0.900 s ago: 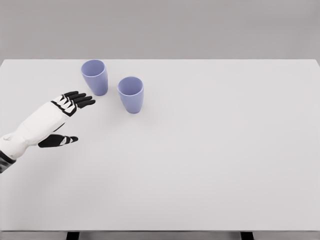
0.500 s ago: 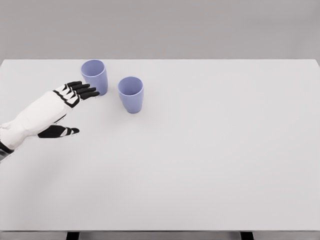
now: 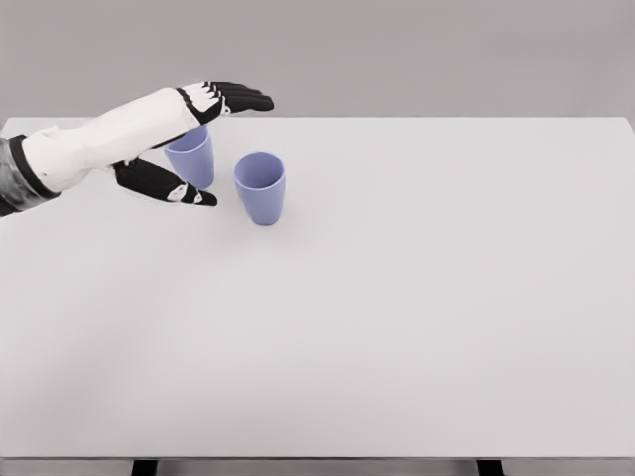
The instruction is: Place the right cup on the left cup with left arm
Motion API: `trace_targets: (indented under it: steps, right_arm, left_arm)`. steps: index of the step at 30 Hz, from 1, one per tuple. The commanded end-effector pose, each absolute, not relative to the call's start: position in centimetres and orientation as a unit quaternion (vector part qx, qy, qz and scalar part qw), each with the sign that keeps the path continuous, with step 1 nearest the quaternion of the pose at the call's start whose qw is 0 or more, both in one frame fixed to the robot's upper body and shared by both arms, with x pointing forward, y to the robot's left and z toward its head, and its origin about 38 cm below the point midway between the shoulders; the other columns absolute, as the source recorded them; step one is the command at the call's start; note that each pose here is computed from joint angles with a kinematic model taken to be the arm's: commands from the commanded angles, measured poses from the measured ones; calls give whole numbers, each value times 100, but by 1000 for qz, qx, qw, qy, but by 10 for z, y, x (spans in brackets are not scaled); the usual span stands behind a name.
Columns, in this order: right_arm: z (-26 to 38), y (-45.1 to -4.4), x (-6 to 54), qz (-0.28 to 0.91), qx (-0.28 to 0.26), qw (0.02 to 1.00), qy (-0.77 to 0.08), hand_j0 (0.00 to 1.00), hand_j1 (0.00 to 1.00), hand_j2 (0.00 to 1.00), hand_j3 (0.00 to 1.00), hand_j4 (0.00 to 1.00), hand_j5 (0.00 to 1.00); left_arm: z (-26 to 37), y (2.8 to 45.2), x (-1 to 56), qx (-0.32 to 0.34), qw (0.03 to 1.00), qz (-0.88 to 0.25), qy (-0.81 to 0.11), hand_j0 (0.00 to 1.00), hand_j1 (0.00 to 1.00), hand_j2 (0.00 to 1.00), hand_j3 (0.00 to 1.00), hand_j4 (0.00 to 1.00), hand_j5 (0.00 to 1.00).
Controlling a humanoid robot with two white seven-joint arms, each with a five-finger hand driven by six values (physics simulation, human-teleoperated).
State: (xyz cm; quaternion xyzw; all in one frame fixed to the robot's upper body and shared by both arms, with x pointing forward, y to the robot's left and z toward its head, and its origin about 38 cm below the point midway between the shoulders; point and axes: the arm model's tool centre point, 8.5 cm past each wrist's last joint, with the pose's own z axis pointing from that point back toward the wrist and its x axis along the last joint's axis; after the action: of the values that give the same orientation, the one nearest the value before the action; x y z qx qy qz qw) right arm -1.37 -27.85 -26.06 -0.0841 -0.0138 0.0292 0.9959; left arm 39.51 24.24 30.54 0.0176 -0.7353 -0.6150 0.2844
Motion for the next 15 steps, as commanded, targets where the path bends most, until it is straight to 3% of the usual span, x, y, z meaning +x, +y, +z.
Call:
trace_targets:
  steps: [1, 6, 15]
  right_arm:
    - [-261, -279, -14, 29, -84, 996, -14, 100, 100, 100, 100, 100, 100]
    - [-261, -279, -14, 29, -84, 996, -14, 100, 100, 100, 100, 100, 100]
    - [-261, -279, -14, 29, -84, 996, -14, 100, 100, 100, 100, 100, 100]
  left_arm:
    - [273, 232, 398, -15, 326, -635, -700, 100, 100, 100, 100, 100, 100]
    - [270, 232, 415, -17, 348, -636, -689, 100, 100, 100, 100, 100, 100]
    - [294, 237, 448, -34, 515, -566, -643, 100, 100, 100, 100, 100, 100]
